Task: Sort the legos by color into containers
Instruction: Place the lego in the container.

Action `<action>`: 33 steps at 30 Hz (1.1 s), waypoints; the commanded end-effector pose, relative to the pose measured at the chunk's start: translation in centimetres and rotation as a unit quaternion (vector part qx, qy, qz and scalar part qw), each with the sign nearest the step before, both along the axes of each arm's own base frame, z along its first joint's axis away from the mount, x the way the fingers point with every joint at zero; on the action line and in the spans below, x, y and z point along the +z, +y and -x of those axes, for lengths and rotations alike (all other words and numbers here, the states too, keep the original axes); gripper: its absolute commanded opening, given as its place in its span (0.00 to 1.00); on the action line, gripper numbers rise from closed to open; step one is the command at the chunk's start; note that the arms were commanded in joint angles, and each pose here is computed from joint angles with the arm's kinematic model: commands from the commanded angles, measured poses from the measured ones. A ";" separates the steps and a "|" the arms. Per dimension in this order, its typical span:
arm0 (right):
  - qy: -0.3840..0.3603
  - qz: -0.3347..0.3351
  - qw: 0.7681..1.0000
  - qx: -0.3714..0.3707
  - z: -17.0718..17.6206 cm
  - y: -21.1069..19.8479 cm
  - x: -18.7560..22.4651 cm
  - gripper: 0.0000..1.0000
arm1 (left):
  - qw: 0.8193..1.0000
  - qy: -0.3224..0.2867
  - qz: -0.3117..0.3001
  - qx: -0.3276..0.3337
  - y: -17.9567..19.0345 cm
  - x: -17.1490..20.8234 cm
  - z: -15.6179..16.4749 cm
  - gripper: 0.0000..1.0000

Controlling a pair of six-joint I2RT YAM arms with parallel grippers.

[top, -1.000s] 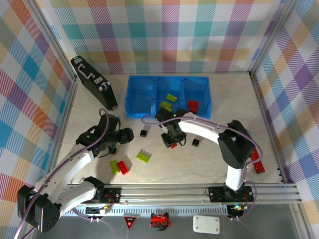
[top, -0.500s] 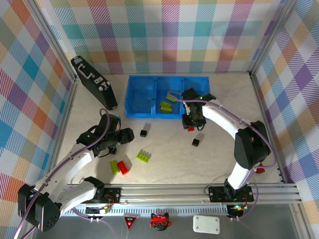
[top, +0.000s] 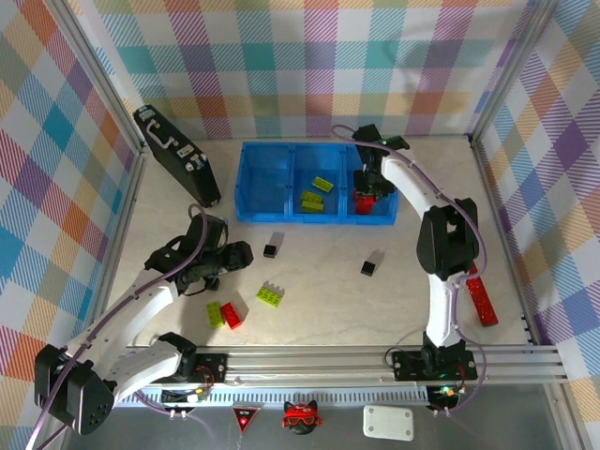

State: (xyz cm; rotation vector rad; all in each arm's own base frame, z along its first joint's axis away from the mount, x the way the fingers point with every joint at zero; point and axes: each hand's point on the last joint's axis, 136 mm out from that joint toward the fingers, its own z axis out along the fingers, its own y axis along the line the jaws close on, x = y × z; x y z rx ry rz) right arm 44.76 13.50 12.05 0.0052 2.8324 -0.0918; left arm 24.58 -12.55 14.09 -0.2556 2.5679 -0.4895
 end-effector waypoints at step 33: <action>0.046 0.096 0.993 -0.055 -2.9 -6.2 -4.5 0.50 | 1.000 -0.004 -0.008 0.001 0.5 0.7 -0.3 0.61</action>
